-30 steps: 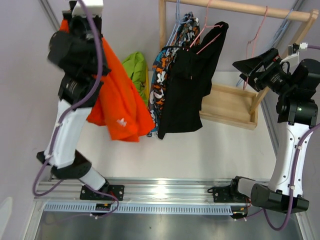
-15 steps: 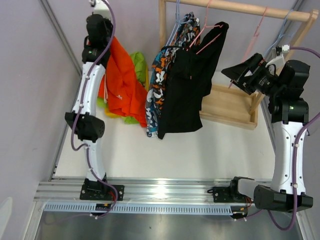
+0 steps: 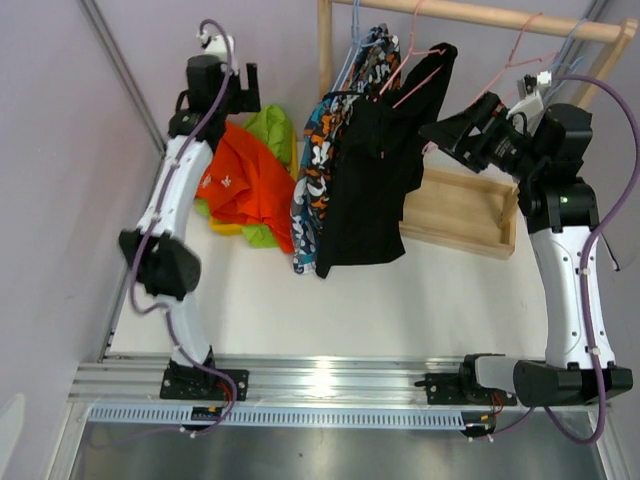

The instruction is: Remove the shorts from the hanger

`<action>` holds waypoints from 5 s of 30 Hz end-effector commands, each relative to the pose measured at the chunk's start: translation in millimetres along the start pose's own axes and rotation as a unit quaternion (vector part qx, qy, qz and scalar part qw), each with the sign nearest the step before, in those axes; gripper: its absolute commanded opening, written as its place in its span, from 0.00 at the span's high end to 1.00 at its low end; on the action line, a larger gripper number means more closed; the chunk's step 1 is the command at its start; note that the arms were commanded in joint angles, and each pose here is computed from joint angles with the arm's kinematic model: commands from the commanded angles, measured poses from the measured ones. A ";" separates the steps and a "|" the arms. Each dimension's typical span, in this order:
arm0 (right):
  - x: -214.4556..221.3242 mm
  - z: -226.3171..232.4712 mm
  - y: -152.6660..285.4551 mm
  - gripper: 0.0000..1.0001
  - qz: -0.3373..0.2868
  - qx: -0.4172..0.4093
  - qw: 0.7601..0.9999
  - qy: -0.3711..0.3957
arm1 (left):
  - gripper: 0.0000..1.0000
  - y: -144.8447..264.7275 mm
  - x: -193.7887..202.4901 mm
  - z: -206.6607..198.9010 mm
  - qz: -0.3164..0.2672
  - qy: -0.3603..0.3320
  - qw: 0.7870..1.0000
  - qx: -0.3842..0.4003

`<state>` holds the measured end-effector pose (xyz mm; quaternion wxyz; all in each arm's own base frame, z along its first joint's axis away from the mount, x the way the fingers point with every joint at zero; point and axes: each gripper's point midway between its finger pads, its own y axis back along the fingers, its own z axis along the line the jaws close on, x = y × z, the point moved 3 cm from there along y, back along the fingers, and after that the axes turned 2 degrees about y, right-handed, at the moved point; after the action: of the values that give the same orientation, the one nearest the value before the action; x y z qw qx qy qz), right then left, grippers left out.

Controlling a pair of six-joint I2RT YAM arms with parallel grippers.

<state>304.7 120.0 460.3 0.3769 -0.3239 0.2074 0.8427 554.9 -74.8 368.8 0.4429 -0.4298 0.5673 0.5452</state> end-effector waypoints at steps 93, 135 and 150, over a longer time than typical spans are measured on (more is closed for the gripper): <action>-21.5 175.1 40.3 1.00 -0.233 -0.103 0.967 0.026 | 0.01 377.5 63.5 -282.4 -0.152 0.088 0.828 0.532; -28.5 227.8 108.0 1.00 -0.109 -0.280 0.943 -0.146 | 1.00 224.9 91.2 -353.8 -0.043 0.034 0.899 0.434; -41.8 113.4 -18.5 1.00 -0.043 -0.227 0.953 -0.196 | 1.00 404.9 129.7 -237.1 -0.069 0.078 0.901 0.422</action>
<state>288.2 178.4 569.9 0.3857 -0.2235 -0.0686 0.8925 127.4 -324.4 305.9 0.5893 -0.2099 0.7549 0.1969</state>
